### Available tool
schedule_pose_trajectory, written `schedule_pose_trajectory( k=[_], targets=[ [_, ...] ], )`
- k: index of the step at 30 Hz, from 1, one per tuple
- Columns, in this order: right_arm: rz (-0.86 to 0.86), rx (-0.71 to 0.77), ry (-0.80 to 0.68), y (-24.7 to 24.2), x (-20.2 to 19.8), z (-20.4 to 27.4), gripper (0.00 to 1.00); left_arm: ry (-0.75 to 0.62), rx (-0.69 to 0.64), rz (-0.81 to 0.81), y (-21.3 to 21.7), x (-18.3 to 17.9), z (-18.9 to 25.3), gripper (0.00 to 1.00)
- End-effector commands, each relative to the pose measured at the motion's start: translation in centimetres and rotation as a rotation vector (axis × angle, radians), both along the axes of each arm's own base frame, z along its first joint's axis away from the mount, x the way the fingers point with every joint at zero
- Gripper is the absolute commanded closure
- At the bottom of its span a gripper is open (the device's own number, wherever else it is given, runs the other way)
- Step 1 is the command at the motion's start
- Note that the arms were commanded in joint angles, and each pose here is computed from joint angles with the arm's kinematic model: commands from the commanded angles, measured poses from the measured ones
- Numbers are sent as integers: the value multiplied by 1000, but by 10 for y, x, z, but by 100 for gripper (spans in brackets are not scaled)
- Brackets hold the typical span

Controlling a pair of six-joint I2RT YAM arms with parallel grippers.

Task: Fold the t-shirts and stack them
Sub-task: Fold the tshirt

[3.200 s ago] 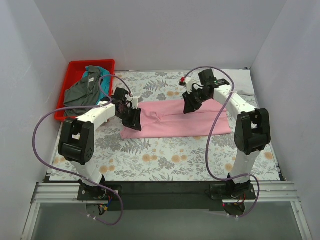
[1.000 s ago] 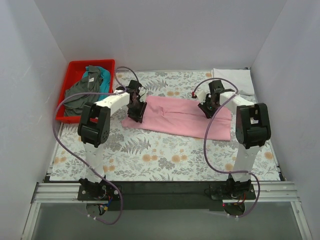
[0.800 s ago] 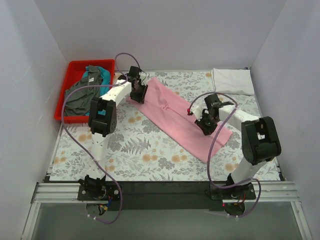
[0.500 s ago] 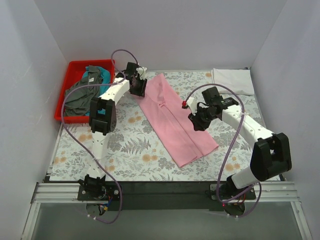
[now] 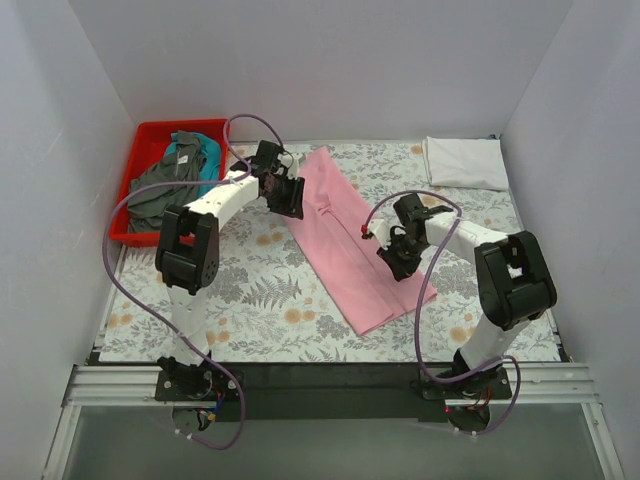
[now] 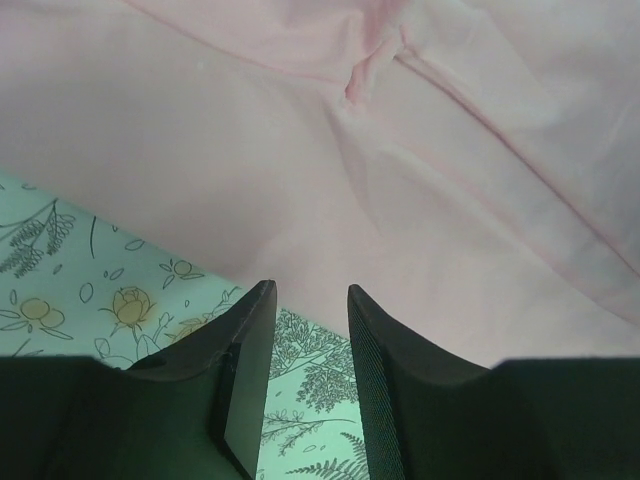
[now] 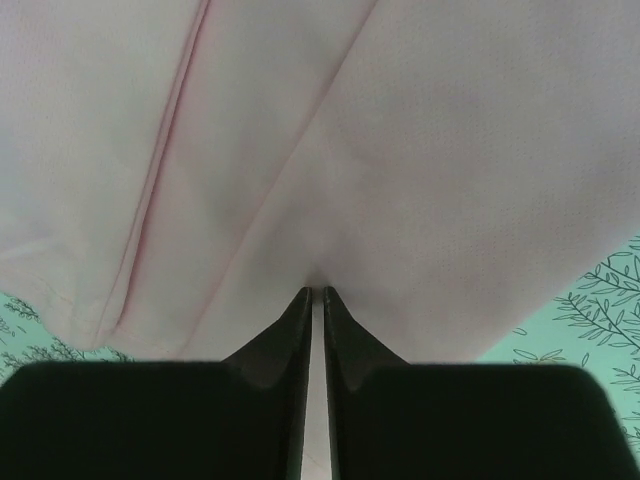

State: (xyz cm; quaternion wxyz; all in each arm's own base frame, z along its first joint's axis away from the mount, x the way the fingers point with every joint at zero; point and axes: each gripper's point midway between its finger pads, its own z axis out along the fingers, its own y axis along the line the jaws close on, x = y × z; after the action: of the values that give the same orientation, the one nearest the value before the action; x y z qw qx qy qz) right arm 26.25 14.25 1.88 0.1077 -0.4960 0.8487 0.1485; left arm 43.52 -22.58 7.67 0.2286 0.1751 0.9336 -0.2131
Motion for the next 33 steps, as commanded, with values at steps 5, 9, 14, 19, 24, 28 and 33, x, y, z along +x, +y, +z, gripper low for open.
schedule_pose_trajectory(
  k=[5, 9, 14, 19, 24, 28, 33],
  targets=[
    [131, 34, 108, 34, -64, -14, 89, 15, -11, 9, 2, 1, 2, 66],
    [292, 82, 196, 78, -120, -11, 90, 29, 24, -6, 4, 8, -8, 66],
    [347, 188, 260, 122, -141, 12, 87, 76, 55, -14, 3, 16, -38, 67],
    [297, 200, 105, 129, -88, 36, 82, 106, 59, -16, -2, 25, -53, 67],
    [125, 300, 5, 118, -14, 75, 80, 9, -1, -26, -6, 29, -15, 66],
    [9, 329, -69, 126, 39, 89, 80, -54, -71, -50, -12, 22, 21, 63],
    [-58, 334, -115, 141, 82, 95, 81, 2, -97, -70, -11, -5, 30, 63]
  ],
)
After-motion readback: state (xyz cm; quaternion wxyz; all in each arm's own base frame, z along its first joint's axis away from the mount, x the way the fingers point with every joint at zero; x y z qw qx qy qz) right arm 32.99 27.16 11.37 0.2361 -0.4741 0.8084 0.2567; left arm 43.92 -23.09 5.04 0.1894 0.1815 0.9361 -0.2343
